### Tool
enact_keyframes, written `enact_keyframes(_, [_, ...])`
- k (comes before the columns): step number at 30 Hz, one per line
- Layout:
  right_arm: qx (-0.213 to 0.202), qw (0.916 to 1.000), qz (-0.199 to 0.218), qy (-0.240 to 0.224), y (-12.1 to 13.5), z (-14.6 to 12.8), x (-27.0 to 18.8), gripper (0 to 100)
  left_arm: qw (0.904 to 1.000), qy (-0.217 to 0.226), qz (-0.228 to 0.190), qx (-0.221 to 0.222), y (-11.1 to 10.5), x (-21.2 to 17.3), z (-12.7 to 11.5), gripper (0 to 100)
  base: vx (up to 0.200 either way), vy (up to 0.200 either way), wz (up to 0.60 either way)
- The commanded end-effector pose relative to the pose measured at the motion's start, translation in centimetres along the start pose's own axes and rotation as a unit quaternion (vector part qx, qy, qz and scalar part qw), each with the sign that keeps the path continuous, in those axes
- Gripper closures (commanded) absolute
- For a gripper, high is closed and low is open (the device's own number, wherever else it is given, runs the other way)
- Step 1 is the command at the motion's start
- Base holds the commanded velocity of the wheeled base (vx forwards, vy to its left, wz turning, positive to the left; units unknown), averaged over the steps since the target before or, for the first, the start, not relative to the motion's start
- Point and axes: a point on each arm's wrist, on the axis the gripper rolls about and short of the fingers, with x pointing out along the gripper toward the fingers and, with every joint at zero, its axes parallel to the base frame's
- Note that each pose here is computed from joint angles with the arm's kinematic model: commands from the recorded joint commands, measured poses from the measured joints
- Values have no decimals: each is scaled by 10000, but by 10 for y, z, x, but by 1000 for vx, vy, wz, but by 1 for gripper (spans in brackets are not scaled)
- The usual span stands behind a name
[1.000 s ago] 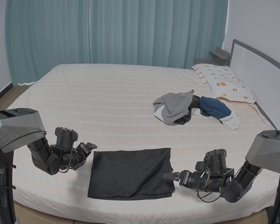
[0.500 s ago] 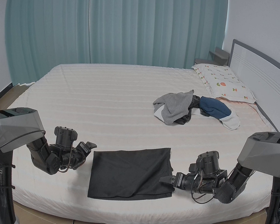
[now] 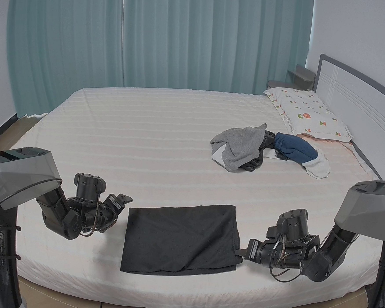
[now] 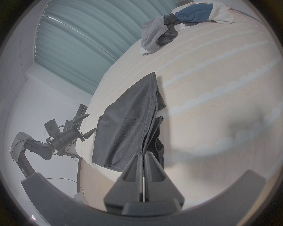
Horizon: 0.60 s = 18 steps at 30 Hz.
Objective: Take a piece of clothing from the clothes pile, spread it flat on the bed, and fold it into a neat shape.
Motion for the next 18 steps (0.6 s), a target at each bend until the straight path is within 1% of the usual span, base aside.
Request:
enact_keyframes(1, [-18,10000,36,-11,4,-2,-10,100,10000,-2,-6,-1,0,0,0,0,0,0,0])
enact_keyframes(8, [-19,10000,-33,43,0,-5,-12,100,10000,-2,-6,-1,0,0,0,0,0,0,0])
enact_keyframes(18, [-143,9998,-124,92,-6,-8,-16,100,10000,-4,5,-2,0,0,0,0,0,0,0])
